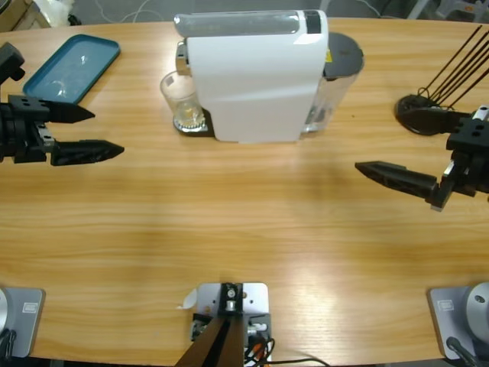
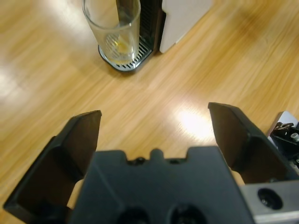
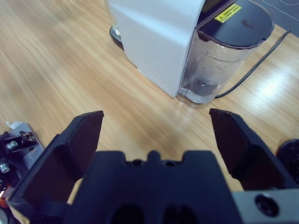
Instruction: Pour coffee
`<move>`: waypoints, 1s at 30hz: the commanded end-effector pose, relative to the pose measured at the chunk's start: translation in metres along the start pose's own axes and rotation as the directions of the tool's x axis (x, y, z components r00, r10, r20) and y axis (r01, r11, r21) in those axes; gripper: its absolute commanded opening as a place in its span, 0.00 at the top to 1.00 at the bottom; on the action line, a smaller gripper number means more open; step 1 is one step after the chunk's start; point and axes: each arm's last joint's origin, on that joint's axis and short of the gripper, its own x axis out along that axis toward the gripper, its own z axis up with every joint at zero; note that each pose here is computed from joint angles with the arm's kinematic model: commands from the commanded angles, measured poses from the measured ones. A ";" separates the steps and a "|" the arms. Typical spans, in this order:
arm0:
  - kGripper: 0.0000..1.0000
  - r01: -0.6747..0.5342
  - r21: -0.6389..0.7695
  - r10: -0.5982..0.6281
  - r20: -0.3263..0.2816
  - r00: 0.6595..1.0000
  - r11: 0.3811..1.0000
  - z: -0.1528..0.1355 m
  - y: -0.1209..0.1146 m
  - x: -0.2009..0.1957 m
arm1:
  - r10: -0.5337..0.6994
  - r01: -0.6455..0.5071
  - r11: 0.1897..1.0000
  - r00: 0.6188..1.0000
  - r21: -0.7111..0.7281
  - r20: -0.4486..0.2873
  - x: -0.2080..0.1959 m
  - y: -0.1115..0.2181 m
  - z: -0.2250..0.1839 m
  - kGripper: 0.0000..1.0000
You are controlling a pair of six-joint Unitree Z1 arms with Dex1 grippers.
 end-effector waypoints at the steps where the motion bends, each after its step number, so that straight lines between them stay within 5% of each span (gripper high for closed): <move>1: 0.01 -0.014 0.106 0.010 0.039 0.999 0.994 -0.020 -0.003 0.002 | 0.000 -0.001 1.000 1.000 0.006 0.004 0.004 0.001 -0.018 0.00; 8: 0.01 -0.059 0.140 0.059 0.001 0.998 0.988 -0.029 0.001 0.011 | -0.001 0.001 1.000 1.000 0.006 0.005 0.005 0.001 -0.019 0.00; 30: 0.02 -0.134 0.092 0.126 0.085 0.988 0.987 -0.038 0.003 0.009 | -0.003 0.003 1.000 1.000 0.006 -0.010 0.009 0.001 -0.019 0.00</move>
